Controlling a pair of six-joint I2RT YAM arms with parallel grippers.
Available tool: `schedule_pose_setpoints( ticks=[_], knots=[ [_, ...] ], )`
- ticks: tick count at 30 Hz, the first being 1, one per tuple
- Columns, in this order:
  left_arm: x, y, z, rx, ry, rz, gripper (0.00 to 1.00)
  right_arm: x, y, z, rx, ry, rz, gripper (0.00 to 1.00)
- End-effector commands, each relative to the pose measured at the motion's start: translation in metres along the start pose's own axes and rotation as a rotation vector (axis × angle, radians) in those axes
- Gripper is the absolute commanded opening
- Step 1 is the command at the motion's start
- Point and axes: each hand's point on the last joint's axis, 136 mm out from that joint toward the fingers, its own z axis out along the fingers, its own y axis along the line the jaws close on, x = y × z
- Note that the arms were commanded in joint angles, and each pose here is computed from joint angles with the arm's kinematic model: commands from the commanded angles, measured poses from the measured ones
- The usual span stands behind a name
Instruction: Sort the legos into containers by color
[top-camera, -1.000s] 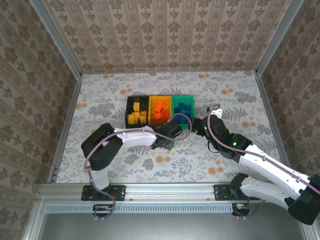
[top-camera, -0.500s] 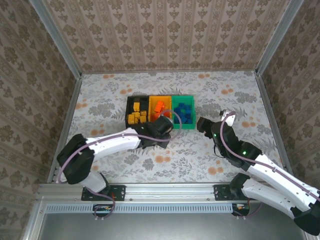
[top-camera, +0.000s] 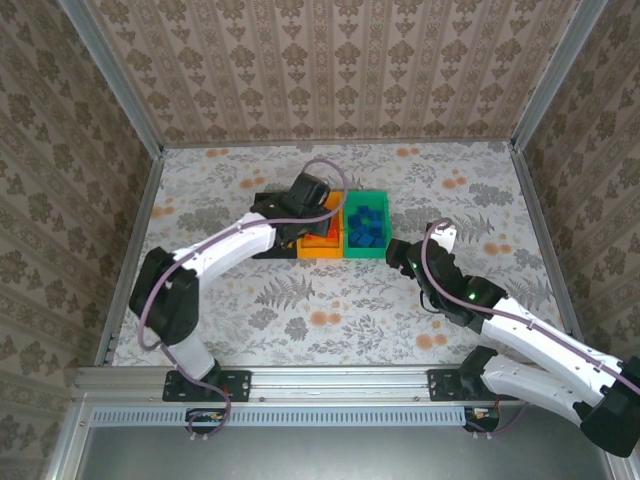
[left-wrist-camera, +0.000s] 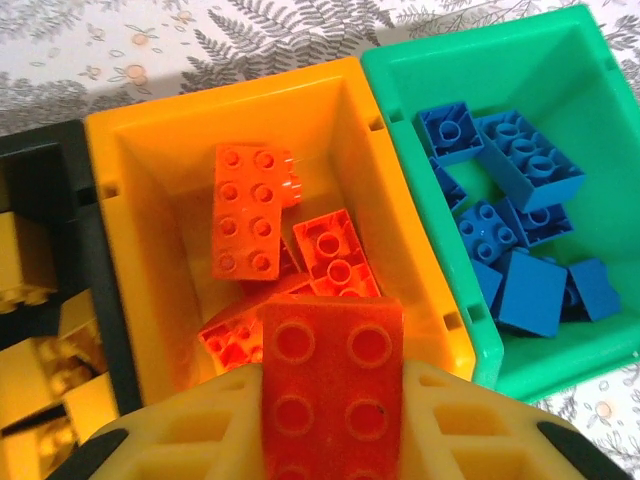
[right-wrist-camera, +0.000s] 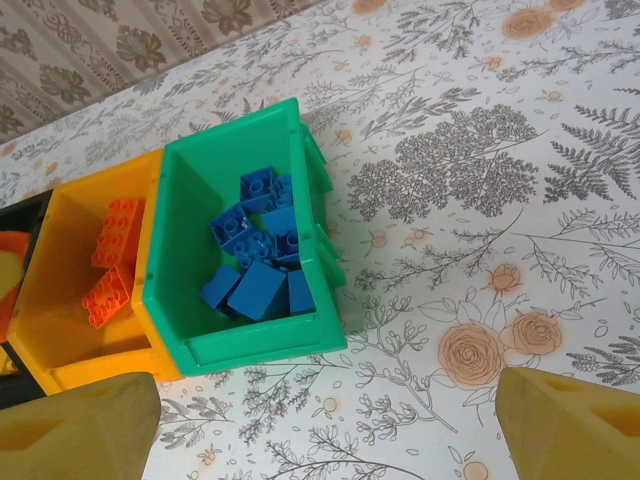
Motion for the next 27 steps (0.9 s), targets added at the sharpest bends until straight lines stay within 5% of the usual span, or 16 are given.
schedule_pose_setpoints(
  ticks=[1, 8, 14, 24, 27],
  knots=[
    [-0.020, -0.013, 0.009, 0.054, -0.022, 0.014, 0.32, -0.003, 0.001, -0.002, -0.002, 0.008, -0.002, 0.89],
    [-0.030, -0.017, 0.040, 0.069, -0.004, -0.039, 0.33, -0.005, 0.002, -0.004, -0.005, 0.007, -0.002, 0.89],
    [-0.037, -0.019, 0.041, 0.081, -0.012, -0.081, 0.61, -0.007, 0.004, -0.007, -0.013, 0.012, -0.001, 0.89],
    [-0.041, -0.012, -0.045, 0.129, -0.200, -0.112, 0.99, -0.016, 0.014, -0.009, -0.049, -0.008, -0.046, 1.00],
    [-0.028, 0.009, -0.075, 0.072, -0.271, -0.123, 1.00, -0.017, 0.012, -0.007, -0.028, -0.011, -0.055, 1.00]
  ],
)
